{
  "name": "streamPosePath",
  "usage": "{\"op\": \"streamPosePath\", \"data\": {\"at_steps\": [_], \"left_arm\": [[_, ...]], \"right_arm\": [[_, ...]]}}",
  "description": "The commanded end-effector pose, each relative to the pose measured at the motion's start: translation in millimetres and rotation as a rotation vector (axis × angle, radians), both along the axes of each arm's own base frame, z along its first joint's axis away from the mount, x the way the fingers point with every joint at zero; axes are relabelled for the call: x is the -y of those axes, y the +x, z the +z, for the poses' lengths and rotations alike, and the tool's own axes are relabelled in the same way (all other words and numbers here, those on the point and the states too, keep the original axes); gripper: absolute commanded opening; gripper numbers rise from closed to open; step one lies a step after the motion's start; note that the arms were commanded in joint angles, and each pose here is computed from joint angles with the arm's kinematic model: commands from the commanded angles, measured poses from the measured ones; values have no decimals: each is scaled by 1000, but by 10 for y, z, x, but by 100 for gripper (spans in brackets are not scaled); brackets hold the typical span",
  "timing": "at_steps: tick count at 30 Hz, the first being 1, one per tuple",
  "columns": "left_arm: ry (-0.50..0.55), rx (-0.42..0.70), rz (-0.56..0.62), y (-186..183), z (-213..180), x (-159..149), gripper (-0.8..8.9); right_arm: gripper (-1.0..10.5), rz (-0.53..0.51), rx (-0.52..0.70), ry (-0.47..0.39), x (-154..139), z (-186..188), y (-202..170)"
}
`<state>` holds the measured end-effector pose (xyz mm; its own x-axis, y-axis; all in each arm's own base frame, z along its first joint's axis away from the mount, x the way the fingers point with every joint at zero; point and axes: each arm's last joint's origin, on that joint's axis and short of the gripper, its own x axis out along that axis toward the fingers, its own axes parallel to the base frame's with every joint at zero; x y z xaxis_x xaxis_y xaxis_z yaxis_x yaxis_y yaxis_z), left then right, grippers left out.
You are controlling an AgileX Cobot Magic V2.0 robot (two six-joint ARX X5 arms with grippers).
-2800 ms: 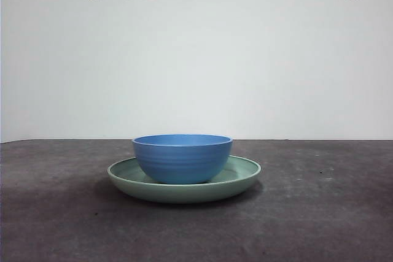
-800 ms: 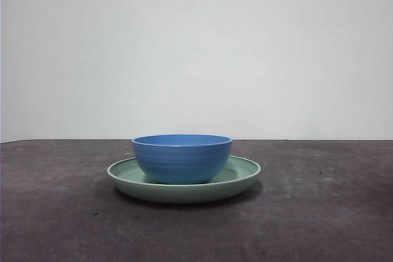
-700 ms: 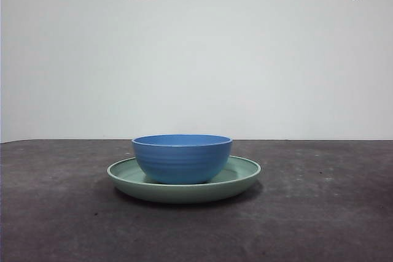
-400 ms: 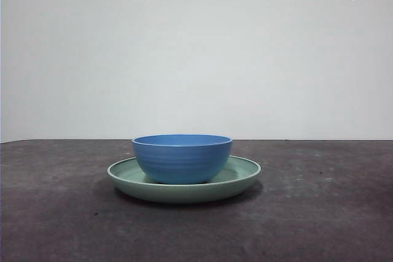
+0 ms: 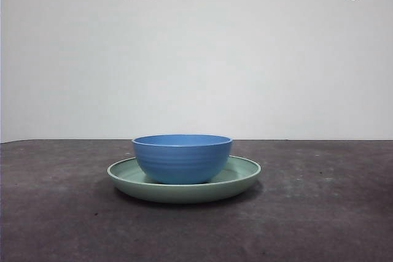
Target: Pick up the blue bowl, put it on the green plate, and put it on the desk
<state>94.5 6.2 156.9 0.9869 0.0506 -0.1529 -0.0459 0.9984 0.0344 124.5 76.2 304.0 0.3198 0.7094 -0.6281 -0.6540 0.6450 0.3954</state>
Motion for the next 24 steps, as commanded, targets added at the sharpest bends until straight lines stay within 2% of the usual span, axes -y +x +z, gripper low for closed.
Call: {"op": "streamPosePath", "data": {"at_steps": [1,10,14,20,24], "left_arm": [[-6,-26,6,8,-74,-2,10],[-6,-26,6,8,-74,-2,10],[-6,-26,6,8,-74,-2,10],[-6,-25,6,8,-73,-2,10],[-6,-25,6,8,-73,-2,10]], "right_arm": [[11,13,27,6,-15,52,10],[11,12,31,7,-8,57,3],[11,-25,158,-12,118,130,-45],[11,-245,452,65,423,316,-152],[11,-429,631,37,580,279,-255]]}}
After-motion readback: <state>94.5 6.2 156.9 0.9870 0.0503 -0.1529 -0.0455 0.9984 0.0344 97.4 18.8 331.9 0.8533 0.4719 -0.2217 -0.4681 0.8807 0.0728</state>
